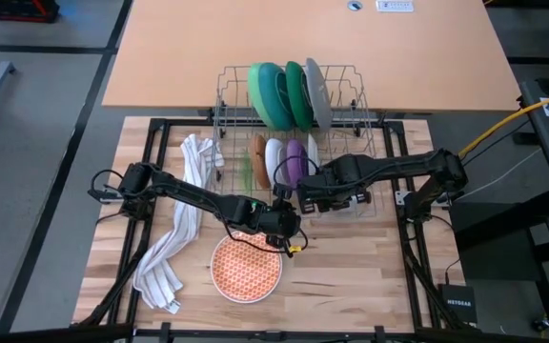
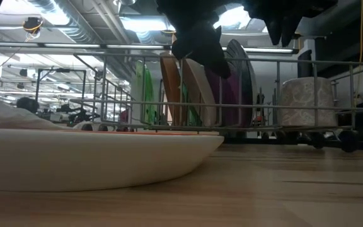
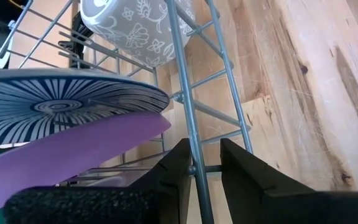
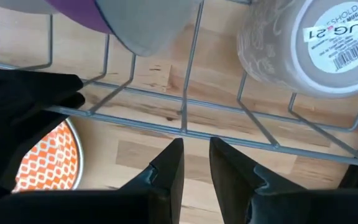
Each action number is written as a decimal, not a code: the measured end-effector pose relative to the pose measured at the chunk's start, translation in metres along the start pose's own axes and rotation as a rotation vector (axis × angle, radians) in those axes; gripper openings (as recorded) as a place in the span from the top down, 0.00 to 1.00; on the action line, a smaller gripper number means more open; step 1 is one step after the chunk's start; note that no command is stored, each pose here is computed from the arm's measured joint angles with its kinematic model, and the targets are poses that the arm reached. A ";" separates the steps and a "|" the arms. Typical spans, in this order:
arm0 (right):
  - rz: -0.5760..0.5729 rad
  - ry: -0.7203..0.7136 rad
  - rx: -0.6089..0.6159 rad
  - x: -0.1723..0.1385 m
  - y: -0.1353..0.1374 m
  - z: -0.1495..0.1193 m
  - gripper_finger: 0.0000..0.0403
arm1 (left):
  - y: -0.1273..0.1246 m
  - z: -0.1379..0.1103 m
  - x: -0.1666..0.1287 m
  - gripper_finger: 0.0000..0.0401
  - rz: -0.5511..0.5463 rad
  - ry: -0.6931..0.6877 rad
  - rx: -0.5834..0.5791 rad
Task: Sort dishes
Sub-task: Put the orange plate into the dish rack
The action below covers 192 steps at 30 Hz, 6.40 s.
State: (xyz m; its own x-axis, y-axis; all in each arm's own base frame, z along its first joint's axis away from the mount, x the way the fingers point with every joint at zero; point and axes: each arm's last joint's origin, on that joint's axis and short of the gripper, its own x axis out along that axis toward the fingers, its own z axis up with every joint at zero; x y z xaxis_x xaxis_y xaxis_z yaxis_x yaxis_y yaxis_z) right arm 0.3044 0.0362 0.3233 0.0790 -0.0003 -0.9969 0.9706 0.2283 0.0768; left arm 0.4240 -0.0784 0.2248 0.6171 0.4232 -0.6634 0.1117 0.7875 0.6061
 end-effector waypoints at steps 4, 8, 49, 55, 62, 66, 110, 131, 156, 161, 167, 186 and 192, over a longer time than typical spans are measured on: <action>0.031 -0.028 0.000 -0.008 -0.004 0.001 0.80 | 0.001 0.000 -0.002 0.83 -0.004 -0.006 -0.001; 0.045 -0.058 0.001 -0.013 -0.008 0.001 0.80 | 0.002 0.000 -0.001 0.83 -0.004 -0.005 -0.028; 0.045 -0.115 -0.052 -0.017 -0.012 0.002 0.80 | -0.004 0.013 -0.044 0.44 0.122 -0.072 -0.080; 0.042 -0.120 -0.074 -0.017 -0.012 0.003 0.80 | 0.002 0.016 -0.082 0.44 0.107 -0.138 -0.128; 0.052 -0.121 -0.074 -0.017 -0.011 0.002 0.80 | -0.005 -0.001 -0.145 0.44 0.003 -0.114 -0.190; 0.108 -0.131 -0.087 -0.018 -0.005 -0.002 0.80 | -0.021 -0.017 -0.173 0.44 -0.077 -0.044 -0.238; 0.366 -0.093 -0.055 0.109 0.098 -0.148 0.80 | -0.162 -0.141 -0.155 0.44 -0.198 0.201 -0.377; 0.363 -0.117 0.004 0.121 0.103 -0.146 0.80 | -0.161 -0.133 -0.150 0.44 -0.247 0.119 -0.114; 0.249 -0.111 0.177 0.130 0.098 -0.130 0.80 | -0.164 -0.127 -0.137 0.44 -0.274 0.078 0.117; 0.229 -0.116 0.185 0.142 0.102 -0.125 0.80 | -0.161 -0.123 -0.130 0.44 -0.275 0.066 0.132; 0.232 -0.100 0.189 0.147 0.105 -0.124 0.80 | -0.155 -0.121 -0.121 0.44 -0.267 0.086 0.126; 0.271 -0.101 0.171 0.146 0.108 -0.125 0.80 | -0.161 -0.113 -0.096 0.44 -0.289 0.041 0.202; 0.289 -0.085 0.171 0.146 0.110 -0.126 0.80 | -0.157 -0.110 -0.090 0.44 -0.297 0.026 0.219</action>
State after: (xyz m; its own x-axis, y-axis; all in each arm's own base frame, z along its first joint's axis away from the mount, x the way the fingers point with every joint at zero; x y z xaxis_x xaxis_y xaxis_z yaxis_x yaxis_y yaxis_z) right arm 0.3941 0.1840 0.1841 0.3679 -0.0422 -0.9289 0.9288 0.0639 0.3650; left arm 0.2650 -0.1909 0.1414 0.5130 0.2044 -0.8337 0.4482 0.7645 0.4633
